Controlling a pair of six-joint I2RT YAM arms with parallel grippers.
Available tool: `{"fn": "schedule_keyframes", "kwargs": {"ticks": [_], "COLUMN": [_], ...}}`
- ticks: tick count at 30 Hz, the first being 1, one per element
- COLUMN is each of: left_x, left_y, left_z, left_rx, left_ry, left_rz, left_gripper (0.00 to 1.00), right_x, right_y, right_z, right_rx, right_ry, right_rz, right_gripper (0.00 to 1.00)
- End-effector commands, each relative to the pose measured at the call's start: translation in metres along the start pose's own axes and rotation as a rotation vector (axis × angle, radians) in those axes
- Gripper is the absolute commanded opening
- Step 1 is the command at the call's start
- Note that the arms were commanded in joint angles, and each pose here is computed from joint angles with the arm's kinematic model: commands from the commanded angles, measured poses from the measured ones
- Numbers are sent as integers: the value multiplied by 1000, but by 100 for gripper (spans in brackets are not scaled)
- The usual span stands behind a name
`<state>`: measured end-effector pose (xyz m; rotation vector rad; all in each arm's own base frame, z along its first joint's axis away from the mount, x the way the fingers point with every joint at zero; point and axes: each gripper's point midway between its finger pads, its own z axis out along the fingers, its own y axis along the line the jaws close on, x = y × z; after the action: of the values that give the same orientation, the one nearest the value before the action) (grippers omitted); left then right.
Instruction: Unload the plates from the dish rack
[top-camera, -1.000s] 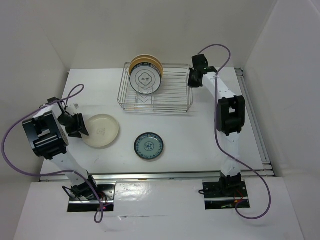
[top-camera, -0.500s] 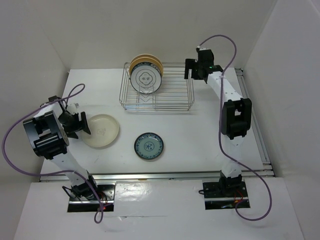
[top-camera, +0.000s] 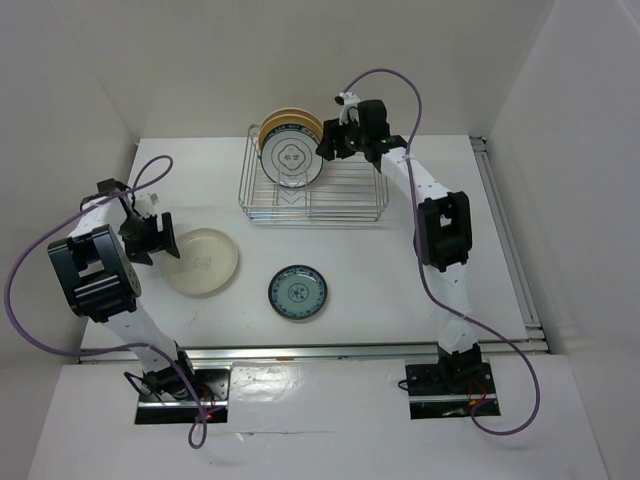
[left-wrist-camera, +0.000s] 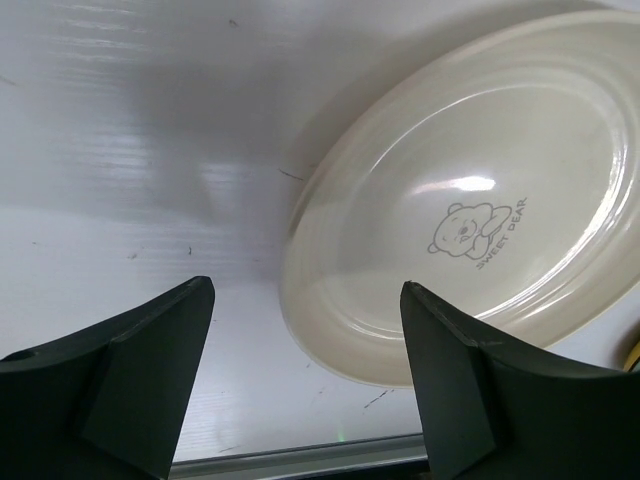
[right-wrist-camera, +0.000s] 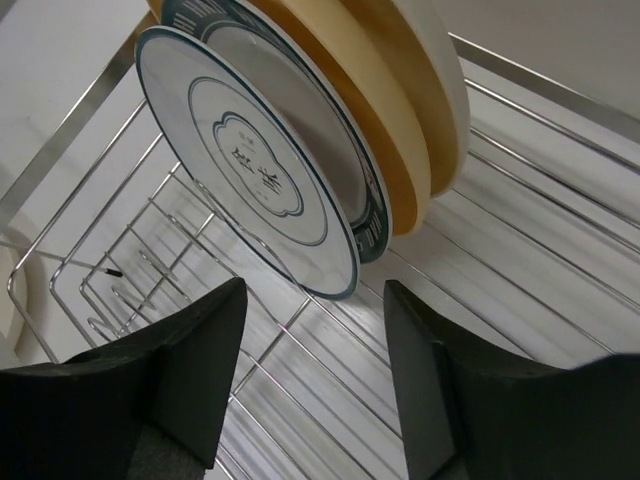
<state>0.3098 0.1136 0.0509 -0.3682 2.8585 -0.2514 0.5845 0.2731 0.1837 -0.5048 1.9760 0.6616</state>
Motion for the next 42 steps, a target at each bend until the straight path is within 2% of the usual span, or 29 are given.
{"fn": "schedule_keyframes", "kwargs": {"ticks": [1,4,10,13,20,21,23,24,25,32,36,42], "left_x": [-11,-10,-3,-3,-4,-2,-2,-4,-4,-6,-4,-2], "left_y": [-2,1,-2,-2,-3,-3,-3,-3,-3,-6,-6,-7], "left_z": [-16,-13,-7,-7,-10,-11,-11,-11,-11,-9,-10,-11], "left_rx": [-15,-24,-15,-15,-17,-17,-17,-19,-19,3,3,1], "left_ry": [-45,-35,4,4,-5,-5,-5,-14,-14,-5,-6,-17], "left_rz": [22,19,19,19,21,21,21,23,23,21,21,33], "left_gripper": [89,89,88,88,88,88,88,88,88,88,88,88], "right_x": [-20,-16,10,9,7,18,13,12,12,2,-18,-70], "right_y": [9,17,8,4,10,11,13,14,14,20,27,35], "right_z": [7,18,39,46,44,43,39,37,37,31,14,-26], "right_rx": [-100,-149,-148,-139,-165,-171,-175,-176,-176,-193,-186,-118], "right_ry": [-93,-96,-74,-91,-82,-56,-84,-91,-91,-82,-120,-223], "right_rz": [-44,-44,16,21,50,62,47,44,44,46,18,-42], "right_gripper": [63,53,53,52,49,49,43,32,27,1,0,0]}}
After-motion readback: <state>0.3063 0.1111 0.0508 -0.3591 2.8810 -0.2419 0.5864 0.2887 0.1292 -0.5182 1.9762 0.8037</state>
